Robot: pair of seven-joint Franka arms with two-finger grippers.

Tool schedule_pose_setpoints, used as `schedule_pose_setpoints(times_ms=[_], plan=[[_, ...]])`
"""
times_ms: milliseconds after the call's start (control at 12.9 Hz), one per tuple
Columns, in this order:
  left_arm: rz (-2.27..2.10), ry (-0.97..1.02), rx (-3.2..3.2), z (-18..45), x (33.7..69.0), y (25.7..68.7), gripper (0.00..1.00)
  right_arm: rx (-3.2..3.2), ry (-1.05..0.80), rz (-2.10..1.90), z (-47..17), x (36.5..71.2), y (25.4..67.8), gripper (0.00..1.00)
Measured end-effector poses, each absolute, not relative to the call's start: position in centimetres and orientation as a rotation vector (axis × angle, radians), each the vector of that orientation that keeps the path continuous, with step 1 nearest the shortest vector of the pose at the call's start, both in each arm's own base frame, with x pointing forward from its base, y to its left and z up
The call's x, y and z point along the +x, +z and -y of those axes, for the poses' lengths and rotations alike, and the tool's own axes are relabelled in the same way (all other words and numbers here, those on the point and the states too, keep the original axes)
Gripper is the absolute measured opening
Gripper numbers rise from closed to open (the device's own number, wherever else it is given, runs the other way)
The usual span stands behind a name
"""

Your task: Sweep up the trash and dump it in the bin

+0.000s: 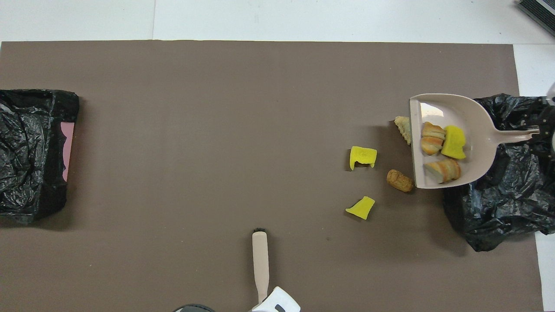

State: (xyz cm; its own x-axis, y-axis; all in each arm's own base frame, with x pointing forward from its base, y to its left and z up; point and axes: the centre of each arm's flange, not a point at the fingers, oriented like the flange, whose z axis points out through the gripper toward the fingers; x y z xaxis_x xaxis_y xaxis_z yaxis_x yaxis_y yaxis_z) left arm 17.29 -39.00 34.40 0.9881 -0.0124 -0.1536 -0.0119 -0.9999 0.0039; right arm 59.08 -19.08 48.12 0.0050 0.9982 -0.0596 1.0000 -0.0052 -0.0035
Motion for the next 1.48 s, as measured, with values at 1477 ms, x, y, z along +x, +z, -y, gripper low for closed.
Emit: schedule_pose_setpoints(times_ms=[1477], plan=[[0.350, 0.085, 3.094, 20.9, 49.2, 60.7, 1.00, 1.937, -0.505, -1.977, 34.5, 53.3, 52.5, 0.31]])
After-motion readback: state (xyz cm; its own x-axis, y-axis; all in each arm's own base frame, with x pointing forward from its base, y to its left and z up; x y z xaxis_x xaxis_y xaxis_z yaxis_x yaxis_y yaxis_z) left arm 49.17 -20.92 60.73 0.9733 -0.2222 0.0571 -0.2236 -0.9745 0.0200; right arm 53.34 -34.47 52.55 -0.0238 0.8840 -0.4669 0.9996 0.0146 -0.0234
